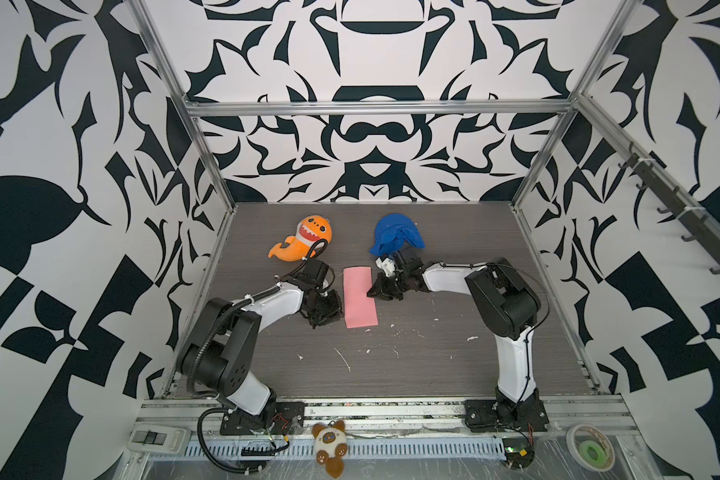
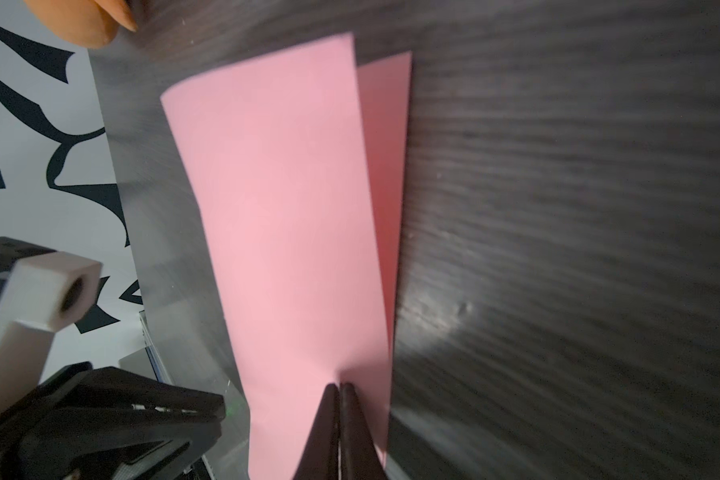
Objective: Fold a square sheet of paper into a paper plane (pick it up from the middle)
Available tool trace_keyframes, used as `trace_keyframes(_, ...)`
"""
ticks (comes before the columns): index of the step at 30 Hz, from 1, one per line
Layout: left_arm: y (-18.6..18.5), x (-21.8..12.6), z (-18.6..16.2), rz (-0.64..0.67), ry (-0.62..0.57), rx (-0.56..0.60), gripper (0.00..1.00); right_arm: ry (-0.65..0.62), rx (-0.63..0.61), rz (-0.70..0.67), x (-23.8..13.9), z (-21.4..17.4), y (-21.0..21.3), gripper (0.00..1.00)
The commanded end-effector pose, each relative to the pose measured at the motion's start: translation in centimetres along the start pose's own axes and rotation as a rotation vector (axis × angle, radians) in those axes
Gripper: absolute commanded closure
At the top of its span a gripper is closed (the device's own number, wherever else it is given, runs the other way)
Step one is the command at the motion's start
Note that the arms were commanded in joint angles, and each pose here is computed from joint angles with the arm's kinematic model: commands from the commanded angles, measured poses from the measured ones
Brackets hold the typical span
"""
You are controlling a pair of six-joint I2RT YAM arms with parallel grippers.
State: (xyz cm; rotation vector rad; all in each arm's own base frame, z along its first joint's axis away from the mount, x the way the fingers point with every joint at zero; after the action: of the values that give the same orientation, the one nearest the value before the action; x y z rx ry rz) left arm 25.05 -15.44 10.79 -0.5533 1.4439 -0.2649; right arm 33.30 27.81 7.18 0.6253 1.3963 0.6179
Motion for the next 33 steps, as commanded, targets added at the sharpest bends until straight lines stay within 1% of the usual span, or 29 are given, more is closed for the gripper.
trace_keyframes(1,-1.2,-1.4,1.1,-0.035,-0.048,0.046,0.79,0.083,0.124,-0.292,1.7,-3.2,-6.5,0.92)
trace_keyframes(4,-2.6,-0.9,2.4,-0.108,-0.064,0.063,0.79,0.083,0.122,-0.291,1.8,-3.1,-6.5,0.92)
trace_keyframes(7,-3.4,-0.1,4.0,-0.13,-0.069,0.073,0.8,0.08,0.113,-0.286,1.8,-2.9,-6.2,0.92)
trace_keyframes(12,-4.2,1.2,6.1,-0.115,-0.076,0.102,0.81,0.083,0.094,-0.284,1.8,-2.6,-6.0,0.92)
trace_keyframes(16,-3.6,2.1,7.3,-0.087,-0.074,0.088,0.81,0.085,0.054,-0.262,2.0,-2.0,-5.4,0.92)
trace_keyframes(22,-1.6,3.2,7.0,-0.054,-0.048,0.05,0.82,0.113,-0.073,-0.119,2.3,-0.9,-3.1,0.92)
trace_keyframes(28,-0.5,3.5,6.8,-0.052,-0.049,0.029,0.82,0.139,-0.173,-0.099,2.2,0.3,-1.9,0.9)
trace_keyframes(33,0.0,4.1,6.6,-0.043,-0.04,0.012,0.82,0.112,-0.219,-0.079,1.3,1.8,-1.0,0.88)
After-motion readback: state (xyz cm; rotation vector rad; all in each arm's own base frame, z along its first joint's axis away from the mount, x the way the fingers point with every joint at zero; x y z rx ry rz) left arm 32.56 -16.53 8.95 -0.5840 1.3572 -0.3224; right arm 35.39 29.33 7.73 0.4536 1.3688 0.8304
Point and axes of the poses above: each gripper's point midway between its finger pads, its own x axis out along the fingers, its own y axis along the line the jaws close on, z = x × y, the point moved 8 cm from there along -x, back along the fingers, and after that the axes turned 4 degrees about x, right-handed, at the moved point
